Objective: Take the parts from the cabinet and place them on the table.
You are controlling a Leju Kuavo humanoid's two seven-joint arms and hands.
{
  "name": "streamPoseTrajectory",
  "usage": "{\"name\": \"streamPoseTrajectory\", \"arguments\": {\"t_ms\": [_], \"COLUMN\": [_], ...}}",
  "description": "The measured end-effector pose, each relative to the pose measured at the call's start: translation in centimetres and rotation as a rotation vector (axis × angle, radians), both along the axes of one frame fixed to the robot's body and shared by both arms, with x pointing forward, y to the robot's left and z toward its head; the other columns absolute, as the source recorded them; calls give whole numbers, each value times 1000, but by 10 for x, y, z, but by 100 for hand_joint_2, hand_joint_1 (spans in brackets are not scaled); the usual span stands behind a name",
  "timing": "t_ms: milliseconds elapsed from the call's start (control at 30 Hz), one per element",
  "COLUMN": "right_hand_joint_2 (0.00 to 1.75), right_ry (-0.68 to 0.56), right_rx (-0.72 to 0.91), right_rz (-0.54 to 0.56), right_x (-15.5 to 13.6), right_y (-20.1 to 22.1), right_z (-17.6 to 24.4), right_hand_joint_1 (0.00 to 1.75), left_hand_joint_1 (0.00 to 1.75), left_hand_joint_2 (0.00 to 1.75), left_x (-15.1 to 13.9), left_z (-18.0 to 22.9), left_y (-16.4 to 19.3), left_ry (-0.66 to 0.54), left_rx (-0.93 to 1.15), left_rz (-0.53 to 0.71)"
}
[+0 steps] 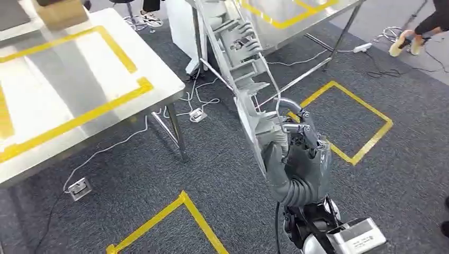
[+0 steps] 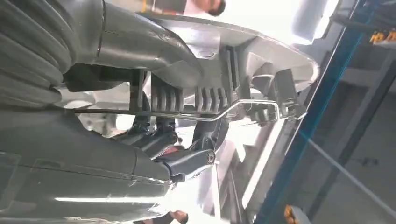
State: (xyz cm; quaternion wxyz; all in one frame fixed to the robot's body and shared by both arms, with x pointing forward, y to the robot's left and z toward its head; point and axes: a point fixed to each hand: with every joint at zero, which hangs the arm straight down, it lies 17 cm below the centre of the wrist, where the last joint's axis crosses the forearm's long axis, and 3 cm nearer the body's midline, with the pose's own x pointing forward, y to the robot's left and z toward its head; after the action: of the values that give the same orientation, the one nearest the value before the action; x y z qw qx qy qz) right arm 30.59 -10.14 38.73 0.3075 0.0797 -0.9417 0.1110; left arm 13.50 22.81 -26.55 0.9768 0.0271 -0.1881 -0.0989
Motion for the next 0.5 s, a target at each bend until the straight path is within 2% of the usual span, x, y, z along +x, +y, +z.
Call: {"name": "streamPoseTrajectory", "arguments": {"t_ms": [500], "right_hand_joint_2": [175], "right_ry": [-5], "right_rx": [39], "right_rz": [-81], "right_x": [-9], "right_y": [-32], "right_z": [5], "right_hand_joint_1": [175], "left_hand_joint_1": [0], "left_hand_joint_2": [175], "left_x": [-1], "left_z": [1], "left_y": [-6], "left_ry": [-16], "left_rx": [7], "left_rz": [-13]}}
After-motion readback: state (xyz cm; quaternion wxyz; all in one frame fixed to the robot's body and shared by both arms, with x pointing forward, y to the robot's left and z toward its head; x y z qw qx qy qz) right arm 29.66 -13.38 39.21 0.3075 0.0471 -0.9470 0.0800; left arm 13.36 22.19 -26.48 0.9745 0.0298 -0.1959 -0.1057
